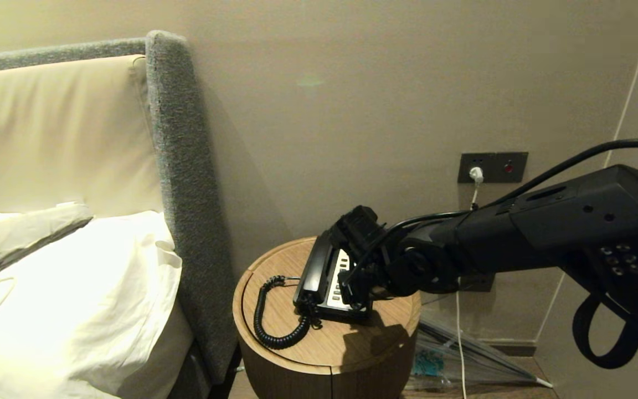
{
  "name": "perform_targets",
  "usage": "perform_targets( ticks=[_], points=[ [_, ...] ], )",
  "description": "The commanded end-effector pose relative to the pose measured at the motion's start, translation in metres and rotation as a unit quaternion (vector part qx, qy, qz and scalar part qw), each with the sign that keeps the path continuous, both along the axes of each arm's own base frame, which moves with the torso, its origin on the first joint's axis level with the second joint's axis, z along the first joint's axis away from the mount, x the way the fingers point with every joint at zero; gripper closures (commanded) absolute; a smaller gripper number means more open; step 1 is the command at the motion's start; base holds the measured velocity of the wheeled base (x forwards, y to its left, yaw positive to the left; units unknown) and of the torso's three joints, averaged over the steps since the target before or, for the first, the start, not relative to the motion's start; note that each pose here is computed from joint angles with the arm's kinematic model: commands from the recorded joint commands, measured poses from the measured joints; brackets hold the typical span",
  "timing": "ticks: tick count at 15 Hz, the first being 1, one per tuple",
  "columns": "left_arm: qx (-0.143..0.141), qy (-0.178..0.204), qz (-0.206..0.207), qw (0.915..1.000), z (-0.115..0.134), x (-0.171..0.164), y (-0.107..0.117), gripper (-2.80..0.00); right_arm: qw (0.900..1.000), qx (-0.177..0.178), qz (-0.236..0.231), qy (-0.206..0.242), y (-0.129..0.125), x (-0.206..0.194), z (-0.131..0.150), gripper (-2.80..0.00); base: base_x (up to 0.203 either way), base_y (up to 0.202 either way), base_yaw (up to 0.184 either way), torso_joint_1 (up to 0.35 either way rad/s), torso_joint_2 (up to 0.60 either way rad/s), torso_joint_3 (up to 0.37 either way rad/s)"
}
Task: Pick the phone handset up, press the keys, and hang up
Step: End the call using the dial pad
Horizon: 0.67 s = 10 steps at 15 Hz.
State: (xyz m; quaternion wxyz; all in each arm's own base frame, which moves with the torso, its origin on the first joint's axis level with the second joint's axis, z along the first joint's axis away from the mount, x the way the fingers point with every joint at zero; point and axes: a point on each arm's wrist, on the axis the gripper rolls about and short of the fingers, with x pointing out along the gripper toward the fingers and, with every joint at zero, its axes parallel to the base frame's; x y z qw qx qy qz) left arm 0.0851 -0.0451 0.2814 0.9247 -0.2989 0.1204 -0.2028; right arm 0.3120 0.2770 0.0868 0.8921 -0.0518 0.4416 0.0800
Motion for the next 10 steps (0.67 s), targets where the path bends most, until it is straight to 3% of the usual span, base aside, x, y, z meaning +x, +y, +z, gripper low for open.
perform_targets(
  ticks=[1,3,10],
  points=[
    [-0.003,0.006,-0.001,1.0000,-0.0012,0.0012,-0.0008,0.00,1.000,-0.005,-0.001,0.005,0.0002,-0.0006,-0.0052,0.00,0.000,0.000,0.000,0.000,0.00,0.000],
    [-0.017,0.011,-0.003,0.9998,-0.0003,0.0010,-0.0008,0.00,1.000,-0.009,-0.002,0.010,-0.0009,-0.0018,-0.0059,0.00,0.000,0.000,0.000,0.000,0.00,0.000],
    [-0.020,0.009,-0.006,0.9997,-0.0003,-0.0012,0.0002,0.00,1.000,-0.017,0.000,0.019,-0.0001,-0.0028,-0.0082,0.00,0.000,0.000,0.000,0.000,0.00,0.000]
  ],
)
